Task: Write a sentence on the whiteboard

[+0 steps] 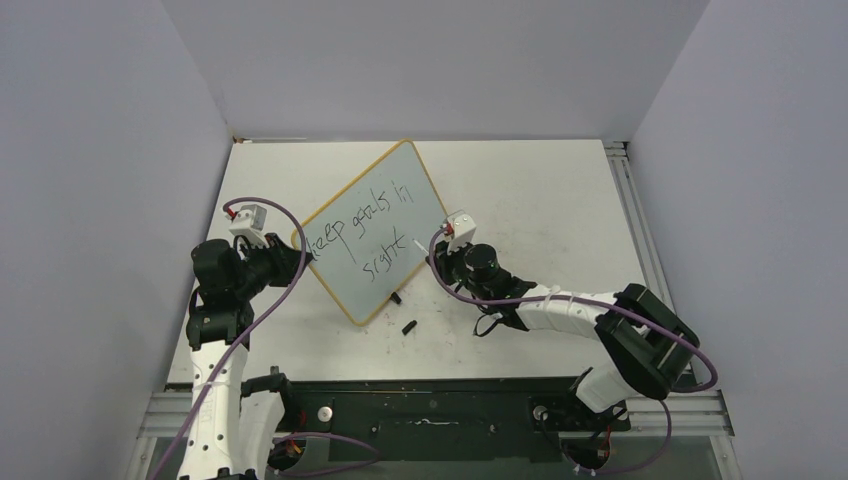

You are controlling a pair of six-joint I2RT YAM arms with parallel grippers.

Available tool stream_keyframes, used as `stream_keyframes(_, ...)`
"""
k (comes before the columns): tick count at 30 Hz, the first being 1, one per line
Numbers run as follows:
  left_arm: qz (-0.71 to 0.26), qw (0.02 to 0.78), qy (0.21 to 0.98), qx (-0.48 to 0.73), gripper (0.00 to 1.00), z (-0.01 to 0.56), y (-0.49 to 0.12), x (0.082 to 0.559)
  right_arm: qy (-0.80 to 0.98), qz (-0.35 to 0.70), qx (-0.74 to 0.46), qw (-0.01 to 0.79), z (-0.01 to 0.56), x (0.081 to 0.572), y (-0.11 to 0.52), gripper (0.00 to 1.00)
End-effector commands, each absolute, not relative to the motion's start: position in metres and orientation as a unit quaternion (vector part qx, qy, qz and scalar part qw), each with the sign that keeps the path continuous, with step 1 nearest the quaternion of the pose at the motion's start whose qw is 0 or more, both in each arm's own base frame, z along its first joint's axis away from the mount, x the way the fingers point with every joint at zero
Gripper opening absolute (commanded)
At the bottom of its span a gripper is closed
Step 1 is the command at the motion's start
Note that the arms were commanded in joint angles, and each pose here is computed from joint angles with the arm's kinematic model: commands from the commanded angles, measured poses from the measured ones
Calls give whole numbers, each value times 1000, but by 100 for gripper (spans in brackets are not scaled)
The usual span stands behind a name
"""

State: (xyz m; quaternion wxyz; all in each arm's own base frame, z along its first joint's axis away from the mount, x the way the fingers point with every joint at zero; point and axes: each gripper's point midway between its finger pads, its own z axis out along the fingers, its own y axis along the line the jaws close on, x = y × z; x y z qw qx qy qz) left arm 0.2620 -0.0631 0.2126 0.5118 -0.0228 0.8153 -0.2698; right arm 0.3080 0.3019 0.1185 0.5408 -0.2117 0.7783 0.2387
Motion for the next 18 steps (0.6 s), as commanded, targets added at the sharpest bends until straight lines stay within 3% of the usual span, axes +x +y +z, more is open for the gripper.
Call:
stream_keyframes(1, -264, 531, 805, -9, 14, 225, -63, 264, 762, 258, -210, 555, 132, 313, 312, 5)
stream_keyframes(18, -264, 530, 806, -10, 14, 224, -63, 264, 763, 268, -222, 544, 124, 314, 323, 5)
